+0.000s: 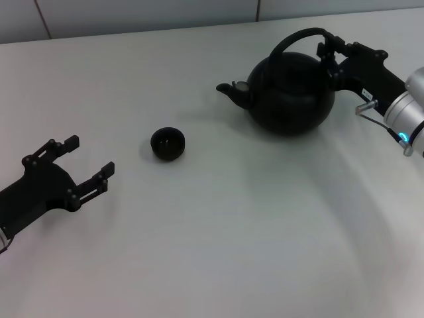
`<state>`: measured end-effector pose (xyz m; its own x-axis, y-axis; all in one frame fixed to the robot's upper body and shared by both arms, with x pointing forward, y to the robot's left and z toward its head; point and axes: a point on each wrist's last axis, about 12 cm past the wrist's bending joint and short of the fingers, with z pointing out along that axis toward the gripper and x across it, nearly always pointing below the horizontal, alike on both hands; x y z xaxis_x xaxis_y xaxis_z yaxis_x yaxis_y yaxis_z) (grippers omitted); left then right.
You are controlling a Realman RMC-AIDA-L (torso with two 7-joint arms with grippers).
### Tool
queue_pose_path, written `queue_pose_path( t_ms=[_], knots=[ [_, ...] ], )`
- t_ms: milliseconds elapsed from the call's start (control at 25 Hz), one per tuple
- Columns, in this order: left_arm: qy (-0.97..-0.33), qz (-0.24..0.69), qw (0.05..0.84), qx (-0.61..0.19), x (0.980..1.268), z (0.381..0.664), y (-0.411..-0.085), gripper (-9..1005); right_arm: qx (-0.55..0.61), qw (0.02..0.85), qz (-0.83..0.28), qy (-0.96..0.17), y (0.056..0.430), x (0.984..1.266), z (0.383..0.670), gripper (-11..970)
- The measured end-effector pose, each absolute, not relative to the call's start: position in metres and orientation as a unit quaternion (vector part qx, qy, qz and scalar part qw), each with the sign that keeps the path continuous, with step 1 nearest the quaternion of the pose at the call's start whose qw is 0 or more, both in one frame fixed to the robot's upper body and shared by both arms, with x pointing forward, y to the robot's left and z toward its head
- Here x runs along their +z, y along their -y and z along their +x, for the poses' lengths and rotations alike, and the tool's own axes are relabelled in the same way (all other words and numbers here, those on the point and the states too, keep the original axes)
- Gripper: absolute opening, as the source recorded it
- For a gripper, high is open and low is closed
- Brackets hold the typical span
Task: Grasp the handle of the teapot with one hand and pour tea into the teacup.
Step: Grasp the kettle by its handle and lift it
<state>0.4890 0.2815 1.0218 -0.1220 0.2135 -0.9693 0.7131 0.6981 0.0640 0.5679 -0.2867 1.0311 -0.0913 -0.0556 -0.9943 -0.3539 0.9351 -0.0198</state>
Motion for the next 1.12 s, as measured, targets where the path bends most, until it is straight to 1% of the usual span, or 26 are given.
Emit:
queue_pose_path(
  t_ms=[80, 320, 720, 1120],
  knots=[
    [-0.717, 0.323, 0.578, -0.216, 1.022, 0.489, -0.282, 815, 0.115, 0.662, -0.139, -0.727, 0.287, 1.031, 0.567, 288],
    [-0.716, 0.324, 0.579, -0.216, 1.023, 0.490, -0.281, 815, 0.118, 0.664, -0.135, -0.726, 0.286, 1.030, 0.564, 88],
    [-0.716, 0.326, 0.579, -0.215, 1.023, 0.491, -0.282, 815, 0.122, 0.669, -0.136, -0.720, 0.286, 1.032, 0.564, 90],
    [-0.716, 0.328, 0.577, -0.215, 1.022, 0.490, -0.282, 814, 0.122, 0.691, -0.145, -0.698, 0.288, 1.047, 0.575, 88]
  ],
)
